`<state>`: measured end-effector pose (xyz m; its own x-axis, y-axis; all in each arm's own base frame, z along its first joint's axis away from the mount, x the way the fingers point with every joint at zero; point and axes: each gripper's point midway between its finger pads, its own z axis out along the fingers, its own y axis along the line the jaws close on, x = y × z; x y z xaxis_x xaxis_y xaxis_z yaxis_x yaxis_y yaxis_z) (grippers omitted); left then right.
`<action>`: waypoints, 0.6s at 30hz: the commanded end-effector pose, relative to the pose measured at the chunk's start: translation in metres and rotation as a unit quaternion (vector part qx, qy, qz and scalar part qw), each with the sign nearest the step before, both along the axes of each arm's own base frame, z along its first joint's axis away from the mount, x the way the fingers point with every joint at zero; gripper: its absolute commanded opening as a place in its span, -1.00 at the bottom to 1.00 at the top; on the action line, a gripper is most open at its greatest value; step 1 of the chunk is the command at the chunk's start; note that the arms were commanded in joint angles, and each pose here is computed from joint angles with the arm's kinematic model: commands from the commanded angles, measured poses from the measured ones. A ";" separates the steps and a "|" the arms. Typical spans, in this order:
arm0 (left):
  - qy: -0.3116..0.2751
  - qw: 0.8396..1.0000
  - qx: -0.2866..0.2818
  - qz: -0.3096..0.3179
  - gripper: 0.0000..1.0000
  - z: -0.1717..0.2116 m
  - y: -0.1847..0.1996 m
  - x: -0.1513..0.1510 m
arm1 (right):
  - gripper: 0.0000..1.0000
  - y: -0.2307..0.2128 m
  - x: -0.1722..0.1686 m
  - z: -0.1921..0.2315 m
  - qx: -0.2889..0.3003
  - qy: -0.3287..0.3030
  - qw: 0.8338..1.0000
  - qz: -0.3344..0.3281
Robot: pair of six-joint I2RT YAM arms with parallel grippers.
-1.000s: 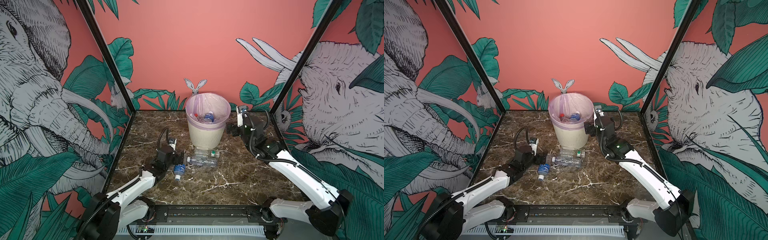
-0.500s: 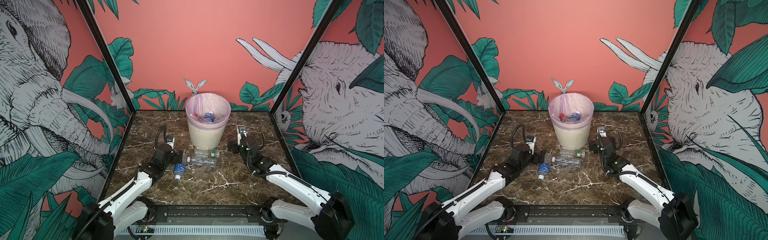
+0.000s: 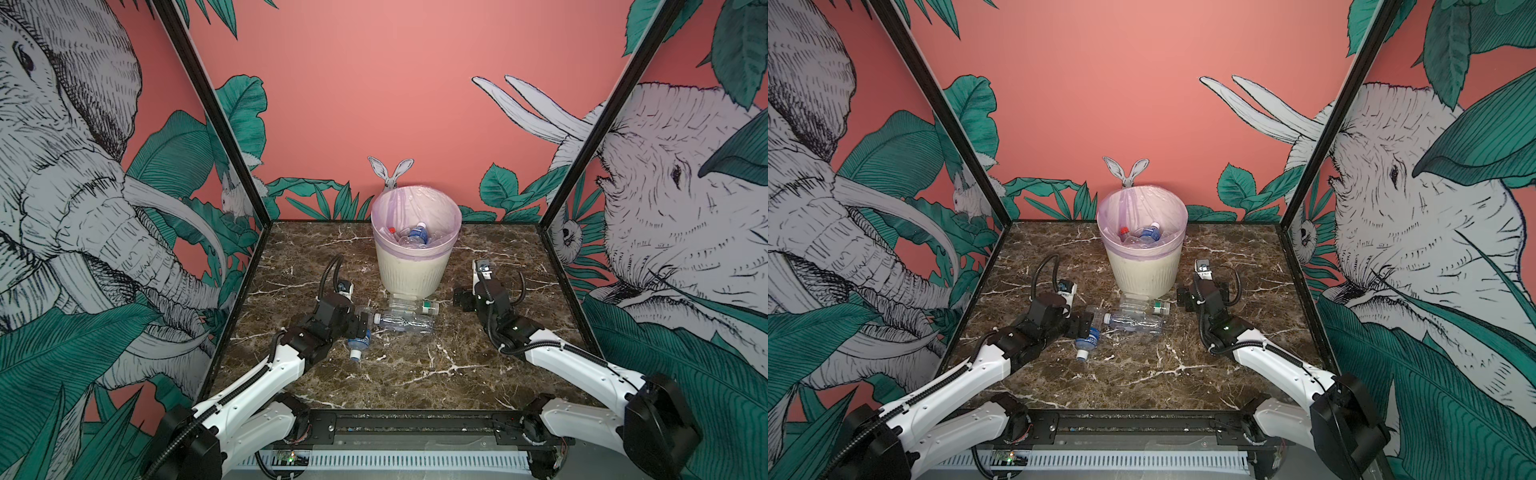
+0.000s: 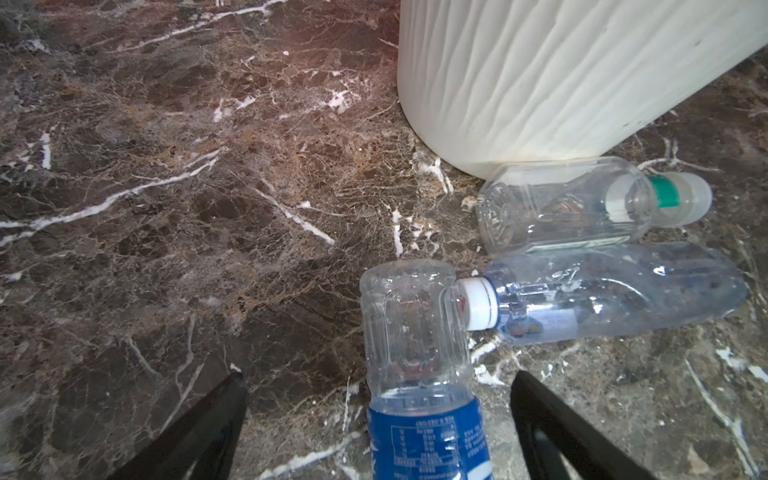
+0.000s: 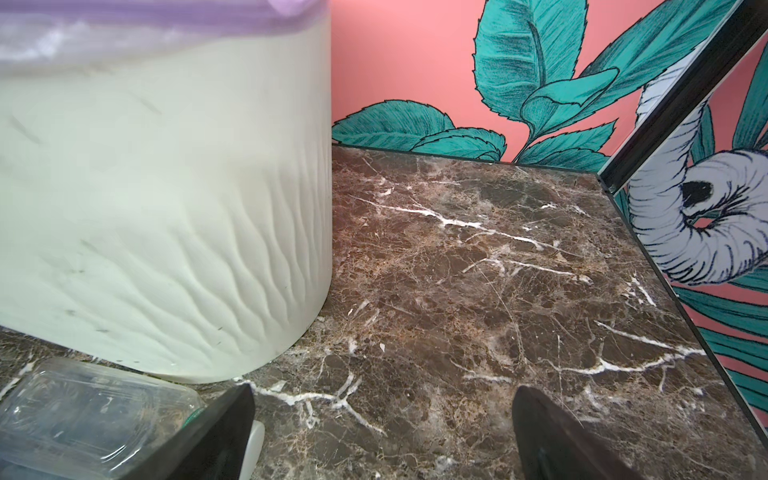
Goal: Throw the plastic bottles in the bin
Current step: 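Lower the right gripper beside the bin while the left gripper nears the blue-label bottle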
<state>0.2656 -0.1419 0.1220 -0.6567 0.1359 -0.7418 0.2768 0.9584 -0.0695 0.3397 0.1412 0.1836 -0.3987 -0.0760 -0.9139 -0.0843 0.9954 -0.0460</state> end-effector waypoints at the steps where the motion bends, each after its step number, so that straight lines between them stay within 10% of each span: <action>1: 0.031 0.999 -0.009 -0.001 0.99 -0.010 -0.003 -0.009 | 0.98 0.002 0.008 0.016 0.025 -0.022 0.999 -0.011; 18: 0.078 0.997 0.009 -0.011 0.99 -0.042 -0.014 -0.009 | 0.97 0.003 0.010 0.012 0.020 -0.014 1.000 -0.012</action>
